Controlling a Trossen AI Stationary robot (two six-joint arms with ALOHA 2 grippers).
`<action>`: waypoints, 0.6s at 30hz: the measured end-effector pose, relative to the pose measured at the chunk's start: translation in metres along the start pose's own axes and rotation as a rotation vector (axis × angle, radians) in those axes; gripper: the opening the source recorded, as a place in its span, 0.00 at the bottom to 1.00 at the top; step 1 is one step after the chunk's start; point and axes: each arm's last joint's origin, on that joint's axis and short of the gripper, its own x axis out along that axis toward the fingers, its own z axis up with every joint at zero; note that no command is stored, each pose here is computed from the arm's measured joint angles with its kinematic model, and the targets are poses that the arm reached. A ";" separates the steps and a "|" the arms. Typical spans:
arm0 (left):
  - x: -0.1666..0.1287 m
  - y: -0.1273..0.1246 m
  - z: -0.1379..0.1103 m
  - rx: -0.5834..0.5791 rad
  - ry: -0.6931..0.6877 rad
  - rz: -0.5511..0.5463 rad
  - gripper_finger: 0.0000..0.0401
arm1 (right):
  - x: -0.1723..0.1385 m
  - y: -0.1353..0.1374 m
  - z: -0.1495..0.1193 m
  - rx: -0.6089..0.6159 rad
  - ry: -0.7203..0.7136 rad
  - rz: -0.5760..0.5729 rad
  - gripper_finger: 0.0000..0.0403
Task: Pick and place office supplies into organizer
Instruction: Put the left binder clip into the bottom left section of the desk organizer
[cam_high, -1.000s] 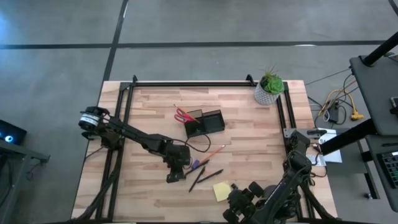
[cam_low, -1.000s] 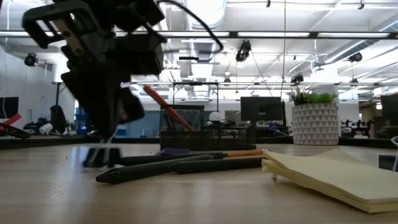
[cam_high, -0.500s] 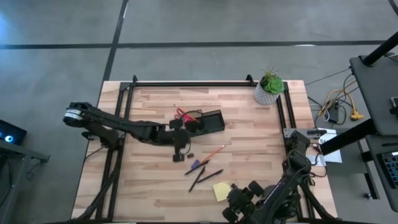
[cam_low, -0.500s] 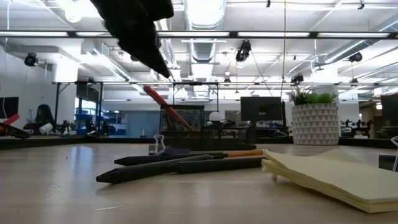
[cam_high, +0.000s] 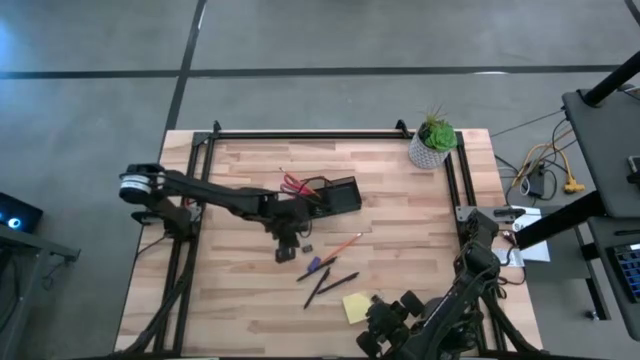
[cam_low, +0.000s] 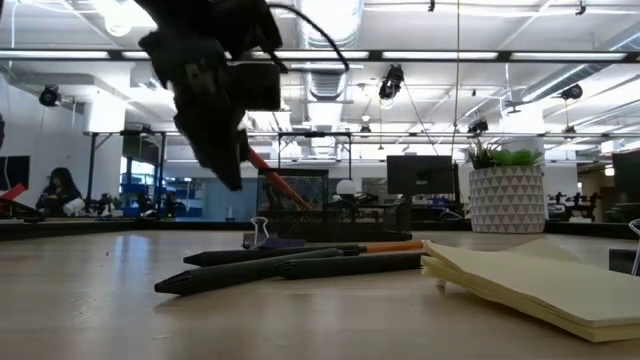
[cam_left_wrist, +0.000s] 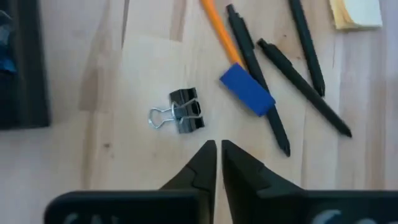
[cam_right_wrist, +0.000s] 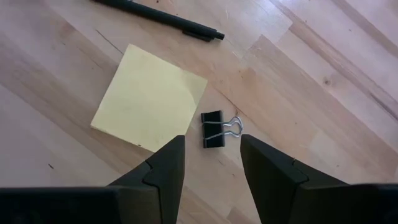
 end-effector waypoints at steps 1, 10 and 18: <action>0.004 0.002 -0.001 -0.034 0.000 -0.005 0.04 | 0.000 0.000 0.000 0.001 0.000 0.000 0.37; 0.008 0.013 0.006 -0.170 -0.040 -0.005 0.34 | 0.000 0.001 0.000 0.019 0.005 0.005 0.37; 0.023 0.037 0.007 -0.366 0.017 -0.067 0.44 | 0.001 0.001 0.001 0.014 0.001 0.004 0.37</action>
